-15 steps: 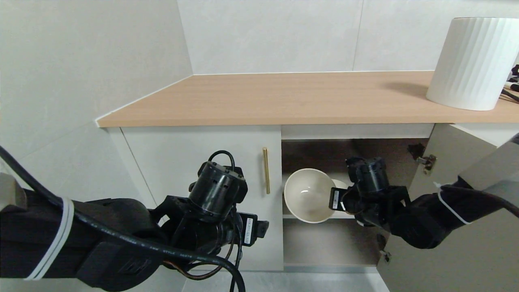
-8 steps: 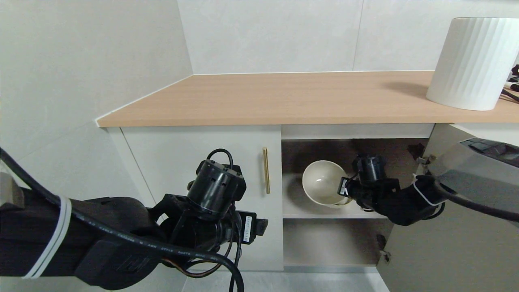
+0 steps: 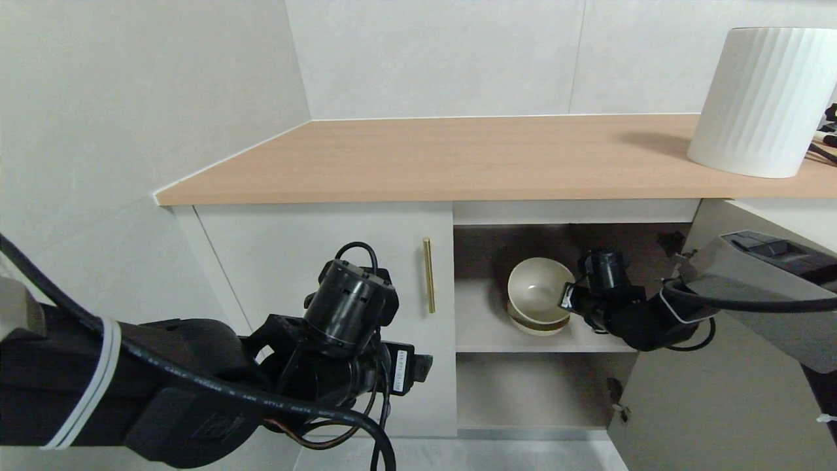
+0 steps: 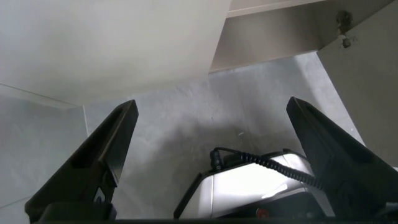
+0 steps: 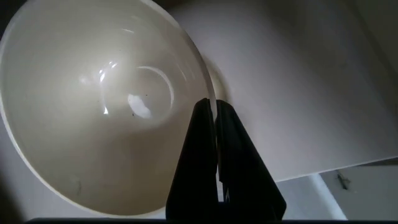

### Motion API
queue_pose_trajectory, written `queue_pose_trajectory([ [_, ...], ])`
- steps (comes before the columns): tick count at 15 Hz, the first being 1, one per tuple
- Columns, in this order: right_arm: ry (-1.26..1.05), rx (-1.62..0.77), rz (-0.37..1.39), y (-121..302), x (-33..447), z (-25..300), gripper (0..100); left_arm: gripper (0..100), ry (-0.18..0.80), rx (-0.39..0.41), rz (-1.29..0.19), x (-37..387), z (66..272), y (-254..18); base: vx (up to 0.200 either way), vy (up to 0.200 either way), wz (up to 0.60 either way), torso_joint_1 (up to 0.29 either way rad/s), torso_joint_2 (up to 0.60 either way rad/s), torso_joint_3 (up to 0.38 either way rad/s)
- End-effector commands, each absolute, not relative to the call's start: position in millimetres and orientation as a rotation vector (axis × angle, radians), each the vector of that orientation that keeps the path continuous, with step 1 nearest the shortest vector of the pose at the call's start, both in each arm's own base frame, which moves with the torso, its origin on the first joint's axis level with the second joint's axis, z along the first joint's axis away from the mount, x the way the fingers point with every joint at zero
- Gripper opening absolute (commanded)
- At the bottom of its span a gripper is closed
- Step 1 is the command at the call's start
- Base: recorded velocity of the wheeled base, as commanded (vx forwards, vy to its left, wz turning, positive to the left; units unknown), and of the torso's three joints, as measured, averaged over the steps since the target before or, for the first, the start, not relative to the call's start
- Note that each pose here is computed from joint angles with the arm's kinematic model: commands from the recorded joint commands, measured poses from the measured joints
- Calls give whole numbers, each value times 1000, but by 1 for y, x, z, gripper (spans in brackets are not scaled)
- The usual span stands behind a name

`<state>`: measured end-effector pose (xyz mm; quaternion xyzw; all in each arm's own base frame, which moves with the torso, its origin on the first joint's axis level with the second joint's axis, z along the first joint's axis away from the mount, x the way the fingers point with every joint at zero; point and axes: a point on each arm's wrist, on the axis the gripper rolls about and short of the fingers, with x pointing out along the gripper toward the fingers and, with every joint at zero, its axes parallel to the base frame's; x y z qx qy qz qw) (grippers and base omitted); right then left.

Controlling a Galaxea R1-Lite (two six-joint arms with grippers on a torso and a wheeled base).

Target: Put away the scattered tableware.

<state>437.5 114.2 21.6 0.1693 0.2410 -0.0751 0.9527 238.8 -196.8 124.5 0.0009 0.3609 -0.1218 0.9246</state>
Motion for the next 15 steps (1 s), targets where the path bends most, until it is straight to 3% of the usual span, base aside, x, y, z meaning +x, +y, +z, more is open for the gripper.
queue_pose_trajectory([
  [1,502,339,-158,113,439,15,0,100,741,0,-247,239,124,-196,0,0,0,0,0,0],
  [15,514,332,-157,111,439,12,0,100,745,-18,-240,240,124,-197,0,0,0,0,0,0],
])
